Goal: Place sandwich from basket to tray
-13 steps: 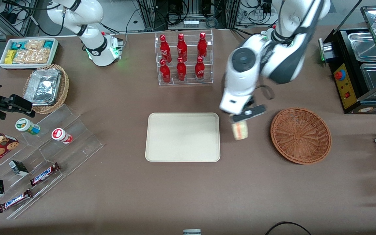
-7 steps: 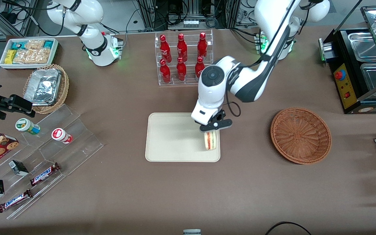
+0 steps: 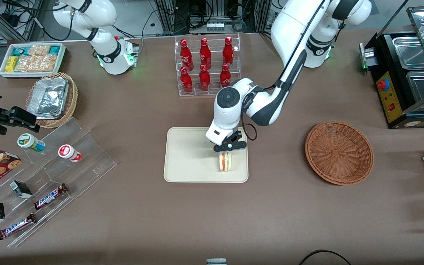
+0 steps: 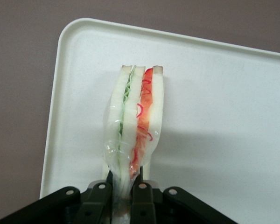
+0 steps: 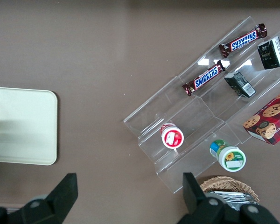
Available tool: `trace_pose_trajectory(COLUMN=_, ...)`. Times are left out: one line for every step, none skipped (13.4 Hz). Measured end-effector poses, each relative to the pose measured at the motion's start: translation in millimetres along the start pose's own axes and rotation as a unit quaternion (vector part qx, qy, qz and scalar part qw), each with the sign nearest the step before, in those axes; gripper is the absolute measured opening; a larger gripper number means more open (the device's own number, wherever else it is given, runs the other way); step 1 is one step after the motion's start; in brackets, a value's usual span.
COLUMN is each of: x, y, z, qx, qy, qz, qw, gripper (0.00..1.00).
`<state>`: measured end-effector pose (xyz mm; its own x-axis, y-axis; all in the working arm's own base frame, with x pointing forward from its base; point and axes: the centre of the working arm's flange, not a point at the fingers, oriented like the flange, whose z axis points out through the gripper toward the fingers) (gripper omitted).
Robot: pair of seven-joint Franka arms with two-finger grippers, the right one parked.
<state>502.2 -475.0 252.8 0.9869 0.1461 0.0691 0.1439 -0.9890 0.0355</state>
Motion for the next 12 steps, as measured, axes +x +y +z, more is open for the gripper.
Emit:
trace_pose_trajectory(x=0.2, y=-0.8, z=2.6, qx=0.002, qy=-0.001, qz=0.000, qw=1.0000, gripper=0.24)
trace_pose_trajectory(x=0.9, y=-1.7, z=4.1, qx=0.003, qy=-0.001, qz=0.002, qw=1.0000, gripper=0.35)
trace_pose_trajectory(x=1.5, y=-2.3, z=4.5, qx=0.004, qy=-0.001, qz=0.004, qw=1.0000, gripper=0.46)
trace_pose_trajectory(x=2.5, y=-3.0, z=4.1, qx=0.005, qy=-0.002, qz=0.004, qw=1.0000, gripper=0.57)
trace_pose_trajectory(x=4.4, y=-3.7, z=0.8, qx=0.010, qy=-0.003, qz=0.002, qw=0.9999, gripper=0.68)
trace_pose_trajectory(x=7.4, y=-4.4, z=-9.9, qx=0.018, qy=-0.007, qz=0.000, qw=0.9998, gripper=0.79)
trace_pose_trajectory(x=12.1, y=-6.0, z=-32.3, qx=0.027, qy=-0.009, qz=-0.004, qw=0.9996, gripper=0.90)
trace_pose_trajectory(x=17.4, y=-8.9, z=-64.9, qx=0.030, qy=-0.006, qz=-0.011, qw=0.9995, gripper=1.00)
trace_pose_trajectory(x=21.6, y=-13.7, z=-105.3, qx=0.027, qy=0.001, qz=-0.020, qw=0.9994, gripper=1.00)
trace_pose_trajectory(x=22.1, y=-20.9, z=-148.1, qx=0.024, qy=0.009, qz=-0.031, qw=0.9992, gripper=1.00)
trace_pose_trajectory(x=19.5, y=-31.4, z=-189.1, qx=0.025, qy=0.013, qz=-0.039, qw=0.9988, gripper=1.00)
trace_pose_trajectory(x=17.9, y=-44.6, z=-222.1, qx=0.029, qy=0.015, qz=-0.047, qw=0.9984, gripper=1.00)
